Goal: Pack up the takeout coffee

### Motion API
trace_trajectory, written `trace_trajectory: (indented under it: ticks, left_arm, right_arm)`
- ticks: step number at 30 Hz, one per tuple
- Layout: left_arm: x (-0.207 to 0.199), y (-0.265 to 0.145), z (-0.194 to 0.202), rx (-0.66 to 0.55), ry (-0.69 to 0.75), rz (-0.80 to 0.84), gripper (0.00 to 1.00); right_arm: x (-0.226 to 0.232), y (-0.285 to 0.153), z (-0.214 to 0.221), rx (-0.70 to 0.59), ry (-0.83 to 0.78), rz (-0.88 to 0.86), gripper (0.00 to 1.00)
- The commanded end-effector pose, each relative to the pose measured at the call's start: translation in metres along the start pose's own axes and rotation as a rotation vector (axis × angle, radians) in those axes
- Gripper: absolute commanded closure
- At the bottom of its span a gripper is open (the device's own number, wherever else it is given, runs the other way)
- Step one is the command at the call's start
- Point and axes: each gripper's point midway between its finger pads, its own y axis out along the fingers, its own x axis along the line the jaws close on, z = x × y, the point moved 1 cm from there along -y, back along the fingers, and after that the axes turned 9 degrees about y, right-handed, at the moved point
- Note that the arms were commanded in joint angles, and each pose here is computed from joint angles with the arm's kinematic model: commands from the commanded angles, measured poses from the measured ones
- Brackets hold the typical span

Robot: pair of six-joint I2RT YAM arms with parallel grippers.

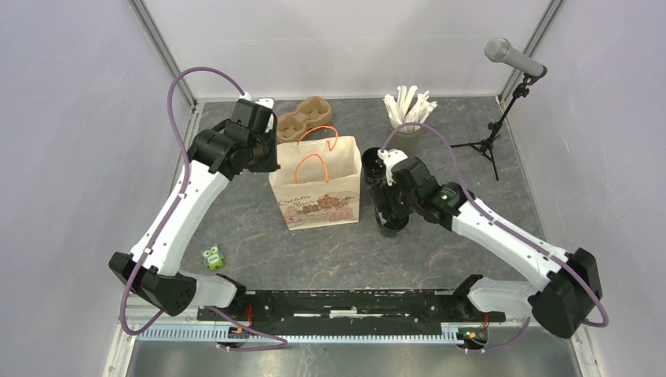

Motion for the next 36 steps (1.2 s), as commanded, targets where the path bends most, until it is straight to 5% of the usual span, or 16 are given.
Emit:
trace_trajectory:
  ticks: [1,29,36]
  left_arm:
    - [-0.001,-0.012,-0.015,-0.064,0.003,0.016,0.81]
    - [-0.002,-0.007,-0.016,-0.055,0.006,0.014,0.81]
    - [-0.004,-0.007,-0.017,-0.054,0.003,0.021,0.69]
  right_arm:
    - [-0.015,0.003,0.006,0.096,-0.074,0.092,0.14]
    - [-0.028,0.016,0.031,0.199,-0.126,0.142,0.12]
    - [-0.033,0.014,0.032,0.183,-0.128,0.168,0.24]
